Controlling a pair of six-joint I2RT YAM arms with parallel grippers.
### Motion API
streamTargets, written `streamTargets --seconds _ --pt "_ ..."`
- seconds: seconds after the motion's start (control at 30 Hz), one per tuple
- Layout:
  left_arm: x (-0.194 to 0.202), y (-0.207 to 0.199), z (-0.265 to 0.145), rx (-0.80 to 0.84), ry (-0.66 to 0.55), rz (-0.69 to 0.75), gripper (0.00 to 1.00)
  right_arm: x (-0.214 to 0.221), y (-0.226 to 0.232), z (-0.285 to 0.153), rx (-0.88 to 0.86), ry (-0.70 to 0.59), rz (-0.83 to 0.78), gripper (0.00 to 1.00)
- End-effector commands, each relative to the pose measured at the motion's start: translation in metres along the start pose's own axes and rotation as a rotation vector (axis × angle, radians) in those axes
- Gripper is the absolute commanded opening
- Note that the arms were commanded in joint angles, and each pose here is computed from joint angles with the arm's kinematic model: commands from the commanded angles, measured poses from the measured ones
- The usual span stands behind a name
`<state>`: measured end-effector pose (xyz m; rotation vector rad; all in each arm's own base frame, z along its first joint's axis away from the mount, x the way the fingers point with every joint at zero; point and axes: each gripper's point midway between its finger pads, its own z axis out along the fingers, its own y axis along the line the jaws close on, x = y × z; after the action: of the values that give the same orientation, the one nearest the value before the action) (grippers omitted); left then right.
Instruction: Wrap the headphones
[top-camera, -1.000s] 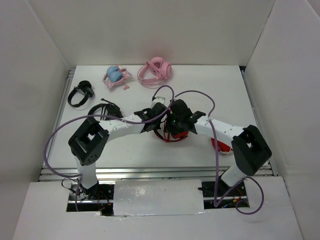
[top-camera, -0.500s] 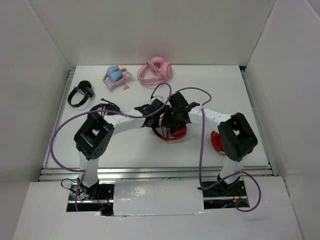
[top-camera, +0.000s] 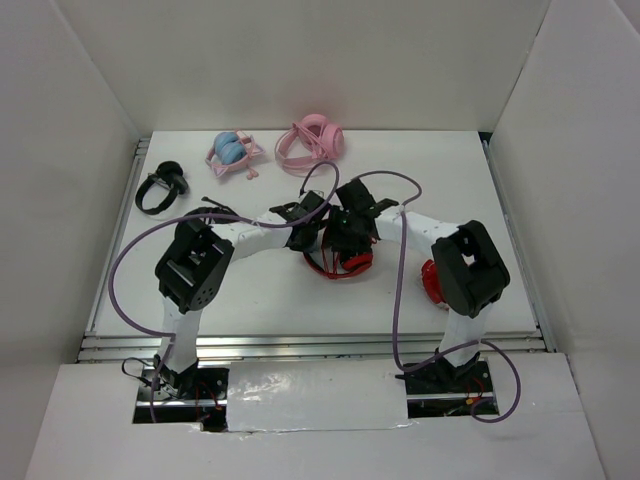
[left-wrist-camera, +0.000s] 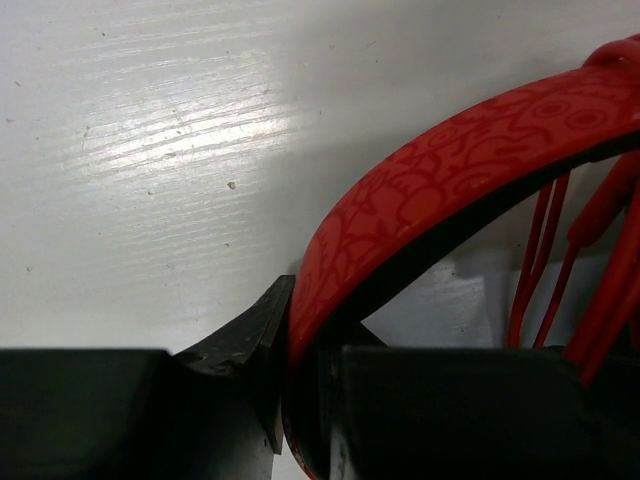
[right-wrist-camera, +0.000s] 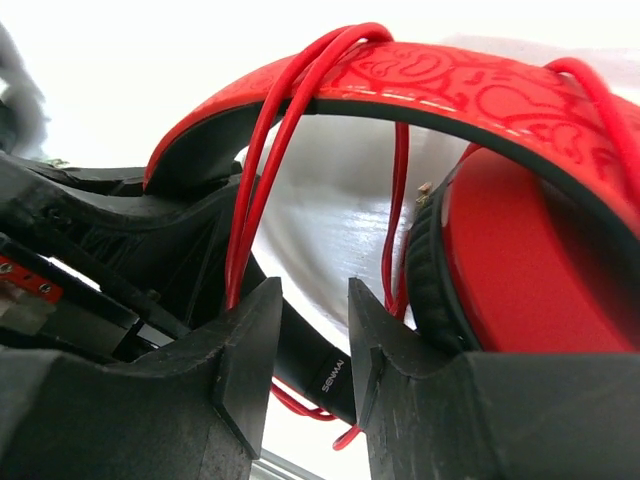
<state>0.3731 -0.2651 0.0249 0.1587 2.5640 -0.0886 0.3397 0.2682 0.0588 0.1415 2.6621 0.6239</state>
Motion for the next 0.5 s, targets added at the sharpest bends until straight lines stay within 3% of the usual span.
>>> streamTargets --seconds 0.0,0.23,0.47 --pt "0.003 0.004 -0.001 -0.008 0.024 -0.006 0.26 -0.032 0.015 -0.024 -0.033 -0.090 0.003 0.43" --pt "0.000 0.008 -0.005 -0.022 0.012 0.000 0.36 -0.050 0.024 -0.041 -0.058 -0.148 0.009 0.45" --pt "-0.002 0.010 -0.010 -0.019 -0.003 -0.001 0.54 -0.062 0.041 -0.049 -0.157 -0.221 -0.004 0.46"
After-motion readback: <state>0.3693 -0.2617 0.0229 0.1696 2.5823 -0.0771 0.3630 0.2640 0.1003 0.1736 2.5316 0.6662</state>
